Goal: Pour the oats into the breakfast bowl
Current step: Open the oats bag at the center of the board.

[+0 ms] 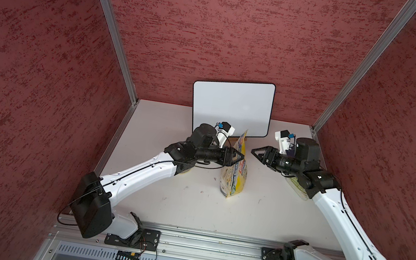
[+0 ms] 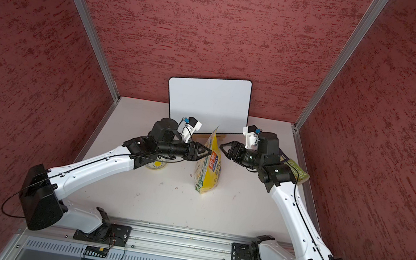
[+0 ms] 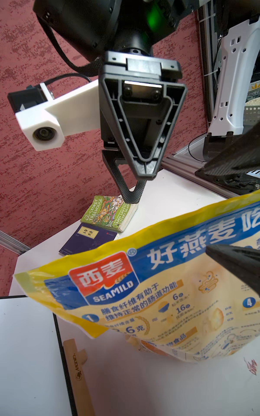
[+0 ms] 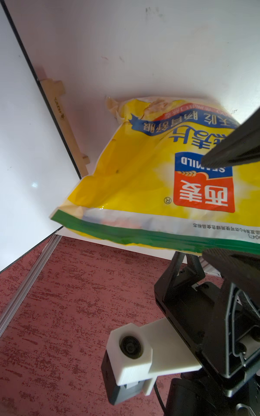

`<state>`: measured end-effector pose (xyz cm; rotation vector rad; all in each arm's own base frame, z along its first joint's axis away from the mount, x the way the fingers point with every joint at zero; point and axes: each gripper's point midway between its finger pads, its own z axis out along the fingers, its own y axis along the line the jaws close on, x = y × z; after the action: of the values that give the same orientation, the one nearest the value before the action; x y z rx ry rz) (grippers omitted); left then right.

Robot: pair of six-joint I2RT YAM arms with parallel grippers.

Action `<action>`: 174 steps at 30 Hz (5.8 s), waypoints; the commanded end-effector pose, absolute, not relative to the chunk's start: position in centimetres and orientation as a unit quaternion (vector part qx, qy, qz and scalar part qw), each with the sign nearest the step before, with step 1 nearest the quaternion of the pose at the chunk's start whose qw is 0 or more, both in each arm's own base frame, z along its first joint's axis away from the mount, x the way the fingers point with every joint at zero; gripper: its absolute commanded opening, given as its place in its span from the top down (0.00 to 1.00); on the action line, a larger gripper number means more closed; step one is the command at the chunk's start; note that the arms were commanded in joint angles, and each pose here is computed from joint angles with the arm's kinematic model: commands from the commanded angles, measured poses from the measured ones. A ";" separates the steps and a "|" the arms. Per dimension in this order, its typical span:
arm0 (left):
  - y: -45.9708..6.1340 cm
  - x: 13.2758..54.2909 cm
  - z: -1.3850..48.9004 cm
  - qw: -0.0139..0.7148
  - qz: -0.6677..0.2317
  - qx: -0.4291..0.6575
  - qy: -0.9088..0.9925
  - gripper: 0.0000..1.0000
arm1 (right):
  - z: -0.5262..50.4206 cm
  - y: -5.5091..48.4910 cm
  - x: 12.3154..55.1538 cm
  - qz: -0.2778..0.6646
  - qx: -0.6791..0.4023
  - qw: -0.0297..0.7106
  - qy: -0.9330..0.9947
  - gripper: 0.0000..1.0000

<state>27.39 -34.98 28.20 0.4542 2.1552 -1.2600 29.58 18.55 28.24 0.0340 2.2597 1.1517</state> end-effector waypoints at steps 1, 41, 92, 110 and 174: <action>-35.2 27.7 28.3 0.307 -0.457 0.180 0.815 0.49 | 27.7 18.7 29.5 0.424 0.006 0.297 0.856 0.39; -33.9 27.1 28.2 0.311 -0.482 0.165 0.802 0.76 | 28.5 22.4 29.7 0.469 -0.021 0.274 0.839 0.40; -32.7 27.0 28.8 0.327 -0.495 0.166 0.787 0.64 | 26.7 23.1 30.7 0.421 -0.009 0.277 0.864 0.43; -33.6 27.1 27.8 0.300 -0.514 0.167 0.786 0.63 | 26.7 23.4 30.7 0.424 -0.012 0.274 0.863 0.43; -35.4 27.1 26.7 0.284 -0.522 0.175 0.785 0.95 | 26.7 23.3 25.6 0.365 -0.072 0.247 0.894 0.49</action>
<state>27.06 -34.98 26.94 0.4526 2.0999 -1.3974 25.56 23.65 25.56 -0.1853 2.4706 1.0369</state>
